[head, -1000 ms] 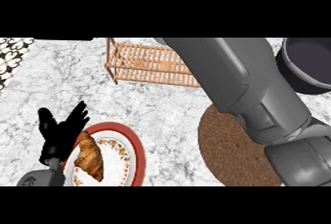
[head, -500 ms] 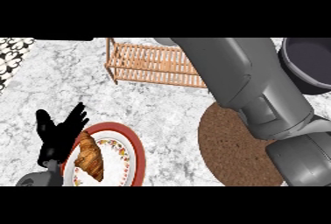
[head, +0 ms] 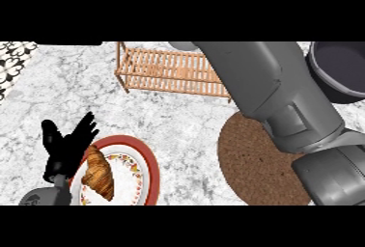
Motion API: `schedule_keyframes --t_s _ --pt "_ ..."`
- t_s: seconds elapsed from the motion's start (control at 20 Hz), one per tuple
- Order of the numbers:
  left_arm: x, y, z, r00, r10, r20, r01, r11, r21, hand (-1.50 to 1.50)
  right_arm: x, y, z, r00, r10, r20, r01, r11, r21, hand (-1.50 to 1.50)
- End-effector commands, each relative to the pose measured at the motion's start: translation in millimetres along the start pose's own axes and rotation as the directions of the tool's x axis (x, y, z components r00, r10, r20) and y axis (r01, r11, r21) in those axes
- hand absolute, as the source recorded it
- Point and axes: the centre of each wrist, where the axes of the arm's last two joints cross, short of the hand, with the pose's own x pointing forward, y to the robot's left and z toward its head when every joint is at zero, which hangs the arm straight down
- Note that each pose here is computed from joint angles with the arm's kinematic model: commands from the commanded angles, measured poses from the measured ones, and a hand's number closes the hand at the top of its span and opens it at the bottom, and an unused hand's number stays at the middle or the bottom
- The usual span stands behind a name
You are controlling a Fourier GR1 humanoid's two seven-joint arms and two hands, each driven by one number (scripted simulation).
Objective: Pick the cupcake from the placemat and place it in the tiered shelf
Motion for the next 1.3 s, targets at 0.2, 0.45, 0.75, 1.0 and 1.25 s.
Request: schedule_keyframes --t_s 0.2,0.45,0.75,1.0,1.25 --pt "8.0 4.8 3.1 1.000 -0.009 -0.011 0.009 1.000 0.017 0.00 21.9 -19.9 4.9 0.945 -0.324 -0.034 0.322 0.945 -0.052 -1.50" --pt "-17.7 -5.9 15.9 1.000 -0.005 -0.031 0.005 1.000 -0.010 0.00 10.7 -43.4 -11.0 0.868 -0.493 -0.053 0.484 0.866 -0.124 -1.50" --pt "-2.3 6.0 0.7 0.999 0.004 -0.035 -0.004 1.000 -0.002 0.00 -6.4 -77.2 -27.7 0.856 -0.517 -0.008 0.485 0.809 -0.333 -1.50" --pt "-8.9 2.0 5.2 0.998 0.032 -0.048 -0.030 0.999 0.037 0.00 -22.6 -110.0 -39.6 0.831 -0.554 -0.060 0.465 0.749 -0.471 -1.50" --pt "-3.6 1.9 5.2 0.999 0.021 -0.047 -0.019 0.998 0.058 0.00 -69.5 -134.0 -41.2 0.797 -0.598 -0.081 0.484 0.714 -0.507 -1.50"
